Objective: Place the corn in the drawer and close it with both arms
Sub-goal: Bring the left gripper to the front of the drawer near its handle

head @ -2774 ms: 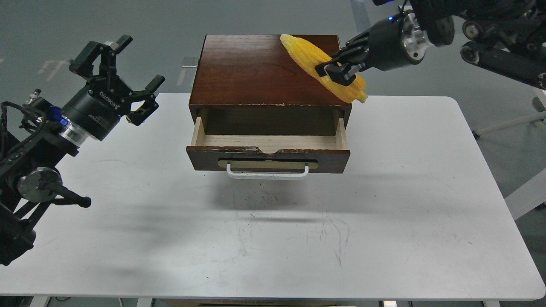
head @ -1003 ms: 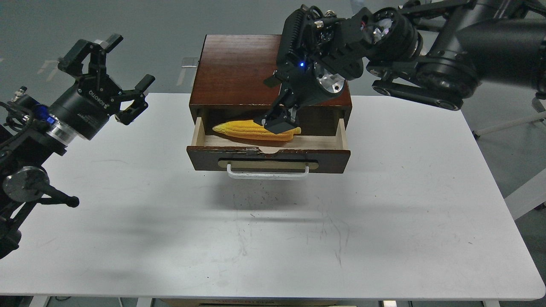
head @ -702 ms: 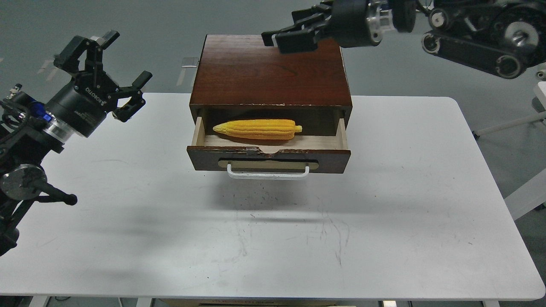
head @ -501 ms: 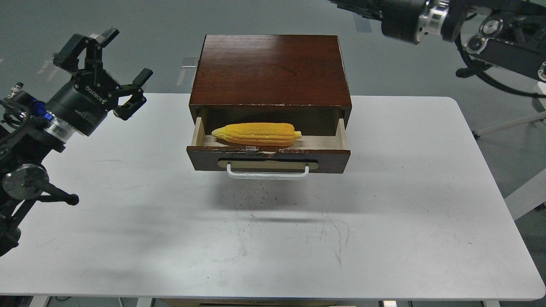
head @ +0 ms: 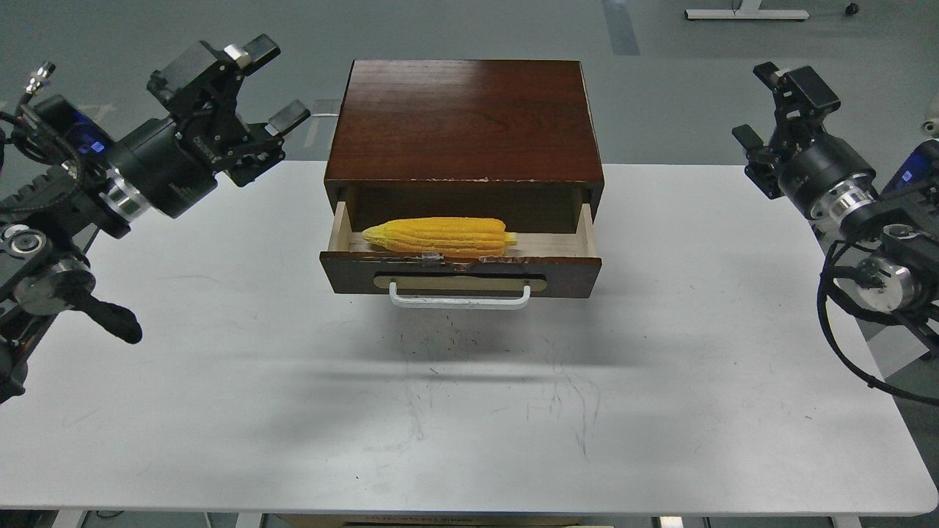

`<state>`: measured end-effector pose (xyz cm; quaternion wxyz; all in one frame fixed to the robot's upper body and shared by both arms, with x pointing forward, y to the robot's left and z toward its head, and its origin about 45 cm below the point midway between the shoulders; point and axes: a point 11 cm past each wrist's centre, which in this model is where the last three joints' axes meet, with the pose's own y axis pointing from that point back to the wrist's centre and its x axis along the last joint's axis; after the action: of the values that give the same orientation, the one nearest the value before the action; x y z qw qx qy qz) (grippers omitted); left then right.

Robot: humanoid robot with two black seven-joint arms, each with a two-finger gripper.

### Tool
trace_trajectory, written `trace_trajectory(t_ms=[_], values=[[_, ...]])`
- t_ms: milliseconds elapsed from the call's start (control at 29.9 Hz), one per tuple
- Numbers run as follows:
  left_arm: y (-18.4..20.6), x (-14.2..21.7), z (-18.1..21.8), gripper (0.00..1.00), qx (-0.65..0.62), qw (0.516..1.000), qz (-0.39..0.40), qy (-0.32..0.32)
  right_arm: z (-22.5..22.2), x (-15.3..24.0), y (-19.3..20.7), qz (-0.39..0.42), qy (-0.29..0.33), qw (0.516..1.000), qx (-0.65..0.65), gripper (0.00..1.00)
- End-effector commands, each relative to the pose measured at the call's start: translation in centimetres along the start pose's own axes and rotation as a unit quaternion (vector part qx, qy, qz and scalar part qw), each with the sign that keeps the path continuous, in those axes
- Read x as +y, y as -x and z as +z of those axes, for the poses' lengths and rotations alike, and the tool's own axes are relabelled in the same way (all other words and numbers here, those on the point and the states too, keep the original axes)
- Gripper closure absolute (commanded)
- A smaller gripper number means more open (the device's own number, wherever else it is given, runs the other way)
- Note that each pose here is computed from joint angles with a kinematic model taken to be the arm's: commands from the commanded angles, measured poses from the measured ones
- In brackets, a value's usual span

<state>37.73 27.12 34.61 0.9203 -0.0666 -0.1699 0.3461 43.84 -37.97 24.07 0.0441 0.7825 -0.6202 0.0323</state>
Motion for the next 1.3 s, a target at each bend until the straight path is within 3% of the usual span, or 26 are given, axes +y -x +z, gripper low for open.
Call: trace_trajectory(t_ms=[0,134,334,669,869,1270], values=[[3.0,-2.6,1.9,0.31,-0.044,0.997,-0.059,0.027,1.4,0.7,-1.4,0.03,0.013,0.999,-0.018,0.01],[6.1,-4.4,1.8,0.65,-0.106,0.988,-0.113,0.025,1.6,0.9,-2.3,0.058,0.01,0.997,-0.058,0.01],[13.2,-5.9,-2.3,1.0,-0.204,0.951,-0.233,-0.02,3.1,1.8,-2.3,0.065,0.024,0.995,-0.075,0.01],[19.5,-4.7,-5.8,1.0,-0.278,0.894,-0.347,-0.058,4.2,2.5,-2.3,0.066,0.037,0.994,-0.074,0.01],[19.2,-3.2,-9.1,1.0,-0.23,0.91,-0.323,-0.123,4.6,2.4,-1.8,0.061,0.041,0.994,-0.076,0.01],[17.4,0.8,-11.5,1.0,-0.118,0.938,-0.274,-0.176,5.2,2.5,-1.3,0.057,0.047,0.994,-0.08,0.01]])
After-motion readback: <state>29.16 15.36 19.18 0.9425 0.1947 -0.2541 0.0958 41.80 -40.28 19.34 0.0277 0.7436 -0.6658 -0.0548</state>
